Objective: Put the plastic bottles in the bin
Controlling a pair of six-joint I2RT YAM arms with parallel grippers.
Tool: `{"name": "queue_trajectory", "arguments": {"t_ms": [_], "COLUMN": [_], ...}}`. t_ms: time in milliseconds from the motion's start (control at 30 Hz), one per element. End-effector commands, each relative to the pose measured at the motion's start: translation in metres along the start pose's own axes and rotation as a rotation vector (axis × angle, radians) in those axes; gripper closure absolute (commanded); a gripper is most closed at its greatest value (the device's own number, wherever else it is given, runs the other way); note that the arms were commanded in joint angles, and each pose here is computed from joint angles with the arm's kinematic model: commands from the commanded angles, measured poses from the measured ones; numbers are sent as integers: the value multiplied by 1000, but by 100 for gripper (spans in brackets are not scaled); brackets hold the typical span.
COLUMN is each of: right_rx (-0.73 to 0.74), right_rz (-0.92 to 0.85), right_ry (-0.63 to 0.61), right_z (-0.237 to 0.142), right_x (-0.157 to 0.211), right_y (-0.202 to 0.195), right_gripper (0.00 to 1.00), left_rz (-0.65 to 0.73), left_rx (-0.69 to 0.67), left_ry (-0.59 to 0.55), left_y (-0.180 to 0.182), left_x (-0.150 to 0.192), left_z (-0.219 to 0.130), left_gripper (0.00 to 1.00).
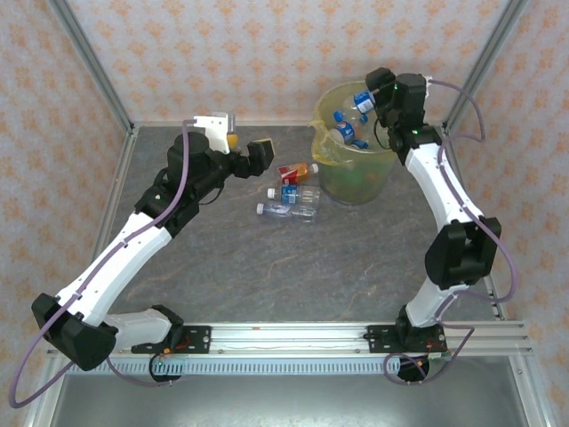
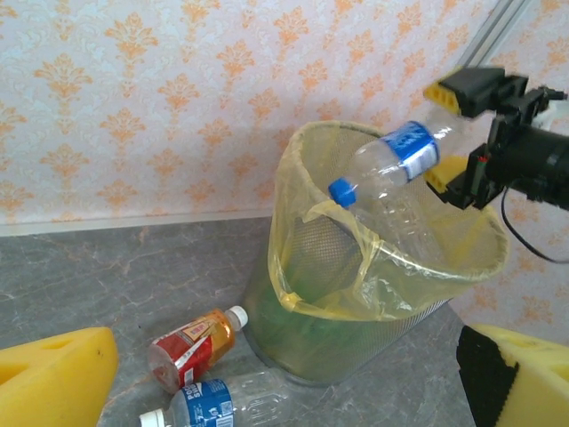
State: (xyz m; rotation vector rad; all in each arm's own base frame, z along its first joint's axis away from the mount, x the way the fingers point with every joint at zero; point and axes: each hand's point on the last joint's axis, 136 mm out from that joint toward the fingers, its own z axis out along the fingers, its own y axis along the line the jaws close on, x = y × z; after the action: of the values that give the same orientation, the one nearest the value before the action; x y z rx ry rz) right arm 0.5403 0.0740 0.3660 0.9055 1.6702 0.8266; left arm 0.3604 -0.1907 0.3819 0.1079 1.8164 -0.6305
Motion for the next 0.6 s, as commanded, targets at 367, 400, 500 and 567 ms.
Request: {"name": "queue_trajectory", "arguments": {"t_ms": [367,400,500,567], "right_rx": [51,53,43,28], "right_rz": [-91,-96,-122,-142], "right_ry": [-70,-71,-77,-62], "right_z": [-27,-29,-36,-35], "right_x": [-30,-31,-33,-32], "right_y": [21,22,26,31], "right_gripper": [0,0,0,0], "left_rz": [21,24,26,27], "left_rx": [-49,-50,-52,-51], "left_ry": [18,20,24,32], "left_y": [12,13,13,13], "left_x": [8,9,9,11], "left_z": [-4,-3,-2,-1], "left_gripper": [1,1,1,1]}}
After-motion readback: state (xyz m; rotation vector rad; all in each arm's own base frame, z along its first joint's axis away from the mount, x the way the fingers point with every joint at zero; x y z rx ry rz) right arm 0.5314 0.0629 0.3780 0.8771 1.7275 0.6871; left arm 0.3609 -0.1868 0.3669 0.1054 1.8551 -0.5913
